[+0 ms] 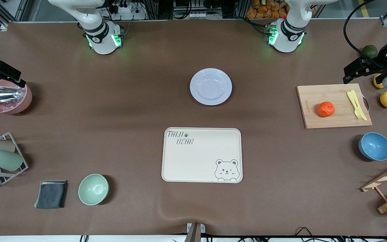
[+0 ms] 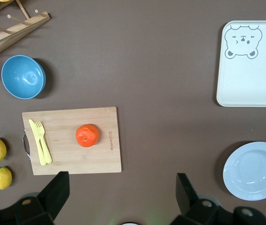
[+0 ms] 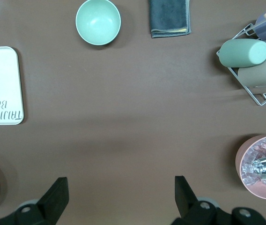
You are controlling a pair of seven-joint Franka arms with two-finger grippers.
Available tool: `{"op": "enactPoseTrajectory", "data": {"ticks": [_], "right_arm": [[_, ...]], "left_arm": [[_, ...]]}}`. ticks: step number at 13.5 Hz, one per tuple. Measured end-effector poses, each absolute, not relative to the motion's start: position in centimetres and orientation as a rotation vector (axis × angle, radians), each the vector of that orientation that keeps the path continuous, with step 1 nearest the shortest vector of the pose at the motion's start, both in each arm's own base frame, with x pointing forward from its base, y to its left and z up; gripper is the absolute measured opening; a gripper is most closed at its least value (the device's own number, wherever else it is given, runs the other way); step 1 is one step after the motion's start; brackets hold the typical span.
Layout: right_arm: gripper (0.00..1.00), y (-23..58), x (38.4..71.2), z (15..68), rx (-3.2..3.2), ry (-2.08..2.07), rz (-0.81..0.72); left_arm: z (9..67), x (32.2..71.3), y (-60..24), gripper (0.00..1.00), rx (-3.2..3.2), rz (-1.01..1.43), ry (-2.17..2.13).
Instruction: Place orange and plate with both arms
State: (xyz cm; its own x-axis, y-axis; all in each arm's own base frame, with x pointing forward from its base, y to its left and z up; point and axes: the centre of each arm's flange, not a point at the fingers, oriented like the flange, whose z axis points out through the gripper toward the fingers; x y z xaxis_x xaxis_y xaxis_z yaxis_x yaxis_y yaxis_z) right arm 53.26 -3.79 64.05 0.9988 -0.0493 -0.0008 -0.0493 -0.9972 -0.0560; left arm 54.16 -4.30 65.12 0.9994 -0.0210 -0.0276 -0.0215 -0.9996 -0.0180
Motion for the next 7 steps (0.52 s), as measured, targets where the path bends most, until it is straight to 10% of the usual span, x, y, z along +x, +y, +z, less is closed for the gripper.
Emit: {"op": "enactPoseTrajectory", "data": {"ticks": [7], "right_arm": [[1.0, -4.6, 53.2, 64.0, -3.084, 0.1, -0.004]], "left_arm": [[63.7, 54.4, -4.1, 1.0, -3.118, 0.12, 0.028]]}}
